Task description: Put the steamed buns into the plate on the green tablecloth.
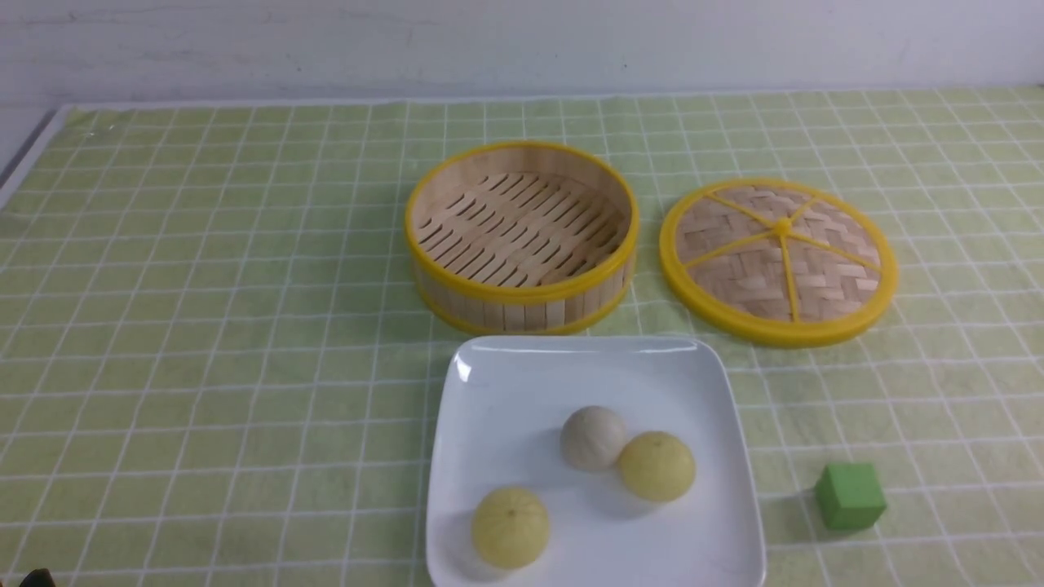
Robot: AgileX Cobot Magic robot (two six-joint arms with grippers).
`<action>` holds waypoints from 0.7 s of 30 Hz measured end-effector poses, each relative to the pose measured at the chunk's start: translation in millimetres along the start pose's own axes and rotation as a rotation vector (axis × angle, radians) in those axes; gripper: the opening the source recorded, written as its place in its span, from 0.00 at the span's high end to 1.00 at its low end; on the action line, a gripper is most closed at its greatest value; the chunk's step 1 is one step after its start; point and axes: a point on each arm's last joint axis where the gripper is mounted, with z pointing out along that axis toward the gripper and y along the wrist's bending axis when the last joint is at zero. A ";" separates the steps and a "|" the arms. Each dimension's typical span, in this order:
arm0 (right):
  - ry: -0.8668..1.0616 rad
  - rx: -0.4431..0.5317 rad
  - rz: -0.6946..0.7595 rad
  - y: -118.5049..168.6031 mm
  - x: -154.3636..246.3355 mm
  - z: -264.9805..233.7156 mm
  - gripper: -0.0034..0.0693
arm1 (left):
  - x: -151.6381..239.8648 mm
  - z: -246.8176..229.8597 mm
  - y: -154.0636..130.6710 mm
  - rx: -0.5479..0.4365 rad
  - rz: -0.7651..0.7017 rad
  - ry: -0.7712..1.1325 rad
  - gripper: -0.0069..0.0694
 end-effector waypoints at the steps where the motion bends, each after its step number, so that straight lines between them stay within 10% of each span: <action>1: 0.002 0.002 0.000 -0.1 0.2 0.0 0.93 | 0.0 0.0 0.0 0.000 0.000 0.000 0.60; 21: 0.050 0.021 0.005 -1.3 3.9 -0.4 0.90 | 0.0 0.0 0.0 0.000 0.001 0.000 0.60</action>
